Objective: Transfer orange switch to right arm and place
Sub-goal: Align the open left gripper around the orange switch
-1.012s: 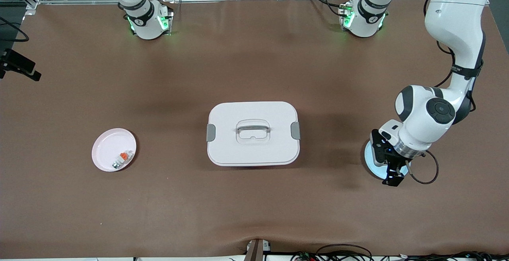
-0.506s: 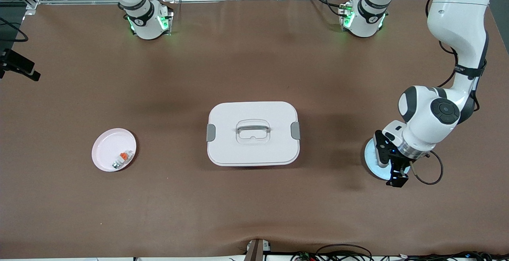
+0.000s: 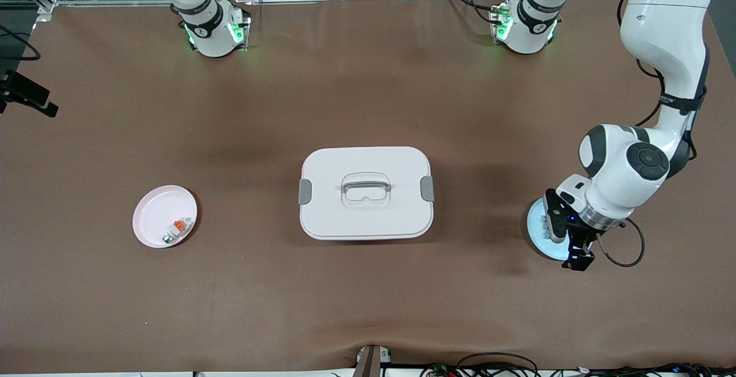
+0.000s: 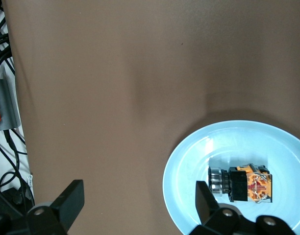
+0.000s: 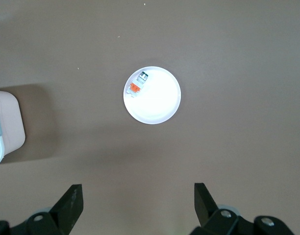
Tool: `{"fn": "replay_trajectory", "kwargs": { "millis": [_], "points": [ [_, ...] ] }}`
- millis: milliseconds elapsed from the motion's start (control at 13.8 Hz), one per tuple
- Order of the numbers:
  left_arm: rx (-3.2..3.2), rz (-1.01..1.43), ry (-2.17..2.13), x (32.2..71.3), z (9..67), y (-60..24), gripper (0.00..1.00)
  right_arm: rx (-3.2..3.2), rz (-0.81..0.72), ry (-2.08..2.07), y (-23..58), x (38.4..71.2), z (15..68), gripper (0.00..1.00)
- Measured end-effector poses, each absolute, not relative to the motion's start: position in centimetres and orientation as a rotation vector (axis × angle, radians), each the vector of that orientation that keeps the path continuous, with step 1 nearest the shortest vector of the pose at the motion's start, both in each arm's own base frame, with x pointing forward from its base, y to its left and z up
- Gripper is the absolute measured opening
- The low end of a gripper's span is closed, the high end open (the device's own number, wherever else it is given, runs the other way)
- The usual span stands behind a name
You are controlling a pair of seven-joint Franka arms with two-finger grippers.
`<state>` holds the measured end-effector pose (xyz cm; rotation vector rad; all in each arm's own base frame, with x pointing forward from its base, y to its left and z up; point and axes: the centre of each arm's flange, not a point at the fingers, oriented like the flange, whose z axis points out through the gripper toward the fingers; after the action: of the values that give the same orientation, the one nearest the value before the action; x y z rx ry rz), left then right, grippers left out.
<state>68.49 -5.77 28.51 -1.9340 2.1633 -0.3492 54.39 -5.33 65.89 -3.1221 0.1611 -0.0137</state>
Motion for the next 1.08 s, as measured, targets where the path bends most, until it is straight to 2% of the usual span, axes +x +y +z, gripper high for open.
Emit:
{"fn": "replay_trajectory", "kwargs": {
  "millis": [1084],
  "points": [
    [-1.918, -0.312, 2.219, 68.2, 25.9, -6.1, 1.00, -3.122, -0.014, 0.163, -5.4, 54.4, 65.9, 1.00]
  ]
}}
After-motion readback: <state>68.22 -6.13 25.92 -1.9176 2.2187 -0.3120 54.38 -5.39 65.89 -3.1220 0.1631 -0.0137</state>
